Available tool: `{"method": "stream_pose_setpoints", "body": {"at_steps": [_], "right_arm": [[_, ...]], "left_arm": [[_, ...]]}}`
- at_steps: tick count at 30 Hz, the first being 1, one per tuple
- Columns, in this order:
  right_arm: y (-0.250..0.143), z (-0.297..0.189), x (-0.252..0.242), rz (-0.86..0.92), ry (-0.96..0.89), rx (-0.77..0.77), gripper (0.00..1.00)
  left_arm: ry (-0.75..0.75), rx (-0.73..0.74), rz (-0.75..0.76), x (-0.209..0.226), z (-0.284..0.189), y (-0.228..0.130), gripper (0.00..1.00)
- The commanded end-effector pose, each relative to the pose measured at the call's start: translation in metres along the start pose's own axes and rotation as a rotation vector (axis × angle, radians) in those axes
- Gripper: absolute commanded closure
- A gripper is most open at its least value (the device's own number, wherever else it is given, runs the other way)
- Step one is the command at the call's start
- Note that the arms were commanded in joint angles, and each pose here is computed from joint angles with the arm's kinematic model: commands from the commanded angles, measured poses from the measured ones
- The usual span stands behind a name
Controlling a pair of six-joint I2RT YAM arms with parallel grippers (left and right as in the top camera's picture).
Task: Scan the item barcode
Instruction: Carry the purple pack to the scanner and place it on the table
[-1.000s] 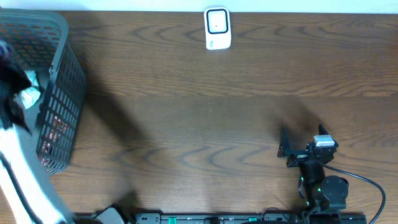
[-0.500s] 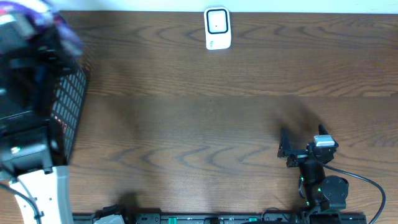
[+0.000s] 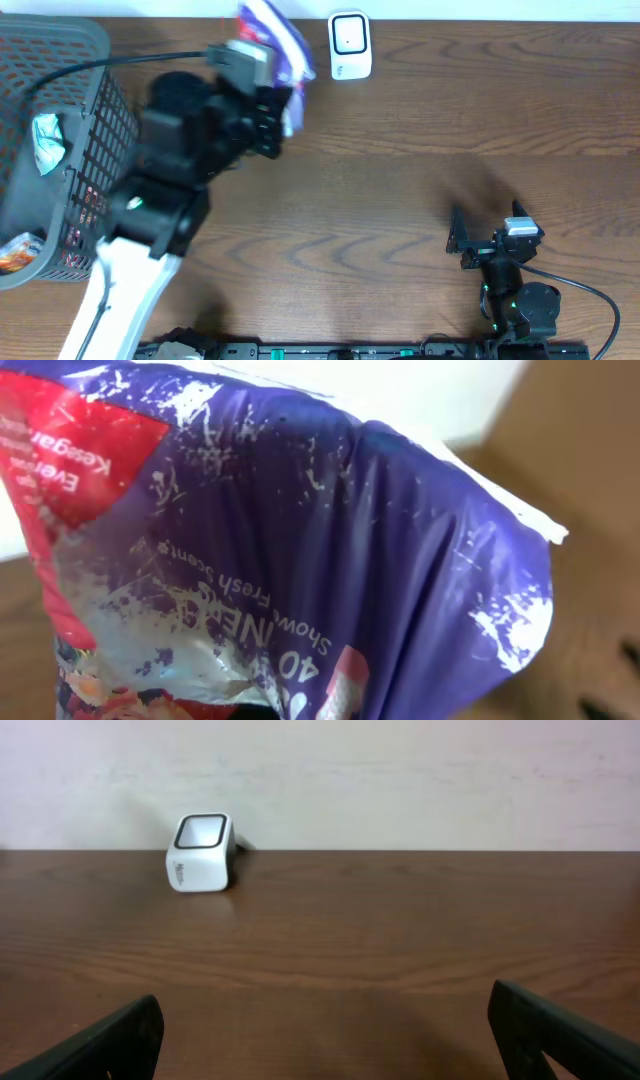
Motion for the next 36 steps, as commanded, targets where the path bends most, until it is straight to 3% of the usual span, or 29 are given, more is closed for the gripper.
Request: {"method": "stream_pose_setpoints", "body": {"at_steps": [1, 14, 20, 21, 22, 24, 27, 36], "right_arm": [[-0.001, 0.0, -0.001, 0.015, -0.002, -0.002, 0.01], [-0.001, 0.0, -0.001, 0.015, -0.002, -0.002, 0.01], [-0.001, 0.0, -0.001, 0.015, -0.002, -0.001, 0.01], [-0.001, 0.0, -0.001, 0.015, -0.001, -0.002, 0.01], [-0.001, 0.0, -0.001, 0.015, -0.002, -0.002, 0.01], [-0.001, 0.0, -0.001, 0.015, -0.002, -0.002, 0.01], [-0.001, 0.0, -0.001, 0.015, -0.002, -0.002, 0.01], [-0.001, 0.0, -0.001, 0.015, -0.002, -0.002, 0.01]], "left_arm": [[-0.086, 0.108, 0.178, -0.018, 0.039, -0.024, 0.93], [-0.354, 0.426, 0.379, -0.089, 0.157, -0.14, 0.92], [-0.19, 0.419, 0.464, -0.074, 0.202, -0.159, 0.92], [-0.173, 0.413, 0.467, -0.071, 0.207, -0.16, 0.78], [-0.16, 0.403, 0.471, -0.07, 0.212, -0.161, 0.35], [-0.153, 0.38, 0.473, -0.07, 0.215, -0.157, 0.27], [-0.092, 0.338, 0.485, -0.063, 0.215, -0.143, 0.02], [0.03, 0.194, 0.44, -0.048, 0.177, -0.078, 0.02]]}}
Point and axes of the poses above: each gripper's point midway between its finger pads, its own z axis out along the fingers, its own x axis along the line the jaws close on, y = z × x, the point moved 4 cm from there along -z, back along the fingers, and after that the axes turned 13 degrees about z, right-handed, at the moved point
